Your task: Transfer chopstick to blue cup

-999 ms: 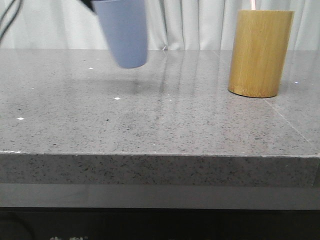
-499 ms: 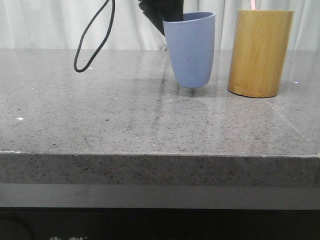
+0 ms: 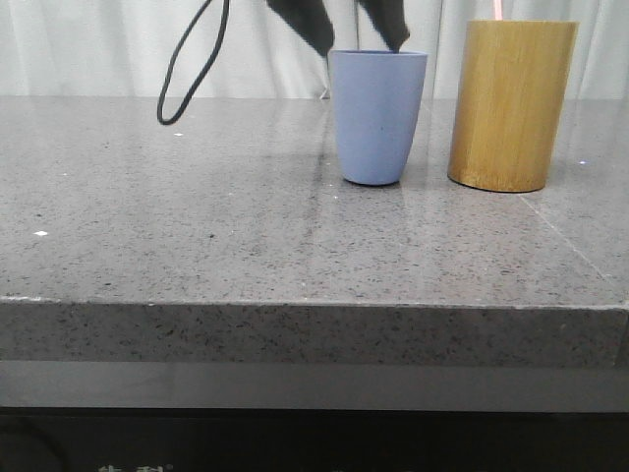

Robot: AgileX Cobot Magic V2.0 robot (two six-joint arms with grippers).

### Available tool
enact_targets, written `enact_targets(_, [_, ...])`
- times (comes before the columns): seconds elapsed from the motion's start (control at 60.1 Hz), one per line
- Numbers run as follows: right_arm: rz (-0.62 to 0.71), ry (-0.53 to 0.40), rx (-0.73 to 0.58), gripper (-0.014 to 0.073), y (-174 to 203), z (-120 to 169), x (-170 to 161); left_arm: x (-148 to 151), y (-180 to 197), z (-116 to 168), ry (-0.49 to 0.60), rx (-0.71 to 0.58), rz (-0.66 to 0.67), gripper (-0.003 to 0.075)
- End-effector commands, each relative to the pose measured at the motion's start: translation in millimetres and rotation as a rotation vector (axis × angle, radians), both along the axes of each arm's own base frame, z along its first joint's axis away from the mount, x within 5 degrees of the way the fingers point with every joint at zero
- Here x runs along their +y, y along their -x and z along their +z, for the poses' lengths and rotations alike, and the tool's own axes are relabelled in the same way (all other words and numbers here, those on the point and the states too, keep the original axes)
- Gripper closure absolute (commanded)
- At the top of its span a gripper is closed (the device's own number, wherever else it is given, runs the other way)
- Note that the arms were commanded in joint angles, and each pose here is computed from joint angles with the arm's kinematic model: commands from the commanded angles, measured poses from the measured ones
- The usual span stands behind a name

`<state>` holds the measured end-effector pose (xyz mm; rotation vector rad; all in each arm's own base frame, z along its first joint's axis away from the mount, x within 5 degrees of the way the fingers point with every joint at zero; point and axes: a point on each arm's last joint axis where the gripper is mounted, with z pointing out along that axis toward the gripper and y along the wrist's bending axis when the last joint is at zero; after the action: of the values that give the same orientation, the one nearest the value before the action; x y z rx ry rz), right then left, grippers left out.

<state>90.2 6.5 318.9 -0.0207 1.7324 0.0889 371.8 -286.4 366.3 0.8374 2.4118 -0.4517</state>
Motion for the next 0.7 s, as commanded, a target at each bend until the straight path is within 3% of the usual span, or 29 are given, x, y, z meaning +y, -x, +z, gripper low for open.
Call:
enact_targets(0.0, [-0.017,-0.008,-0.106,-0.0048,-1.7,18.6,-1.4,14.9,29.9,60.4,0.099,-0.097,-0.019,0.0226])
enact_targets(0.1, [-0.017,-0.008,-0.106,-0.0048,-1.7,18.6,-1.4,20.4,37.3,73.2,0.116,-0.121,-0.020,0.0295])
enact_targets(0.183, [-0.017,-0.008,-0.106,-0.0048,-1.7,18.6,-1.4,26.1,43.2,81.8,0.116,-0.142,-0.014,0.0400])
enact_targets(0.383, [-0.016,-0.008,-0.098,-0.0048,-1.7,17.9,-1.3,47.7,51.7,88.5,0.017,-0.197,0.039,0.0728])
enact_targets(0.516, [-0.016,-0.008,-0.098,-0.0048,-1.7,17.9,-1.3,78.4,60.0,90.8,-0.017,-0.175,0.115,0.0739])
enact_targets(0.683, [-0.016,-0.008,-0.097,-0.0048,-1.7,17.6,-1.3,139.4,74.6,94.0,-0.037,-0.141,0.256,0.0739])
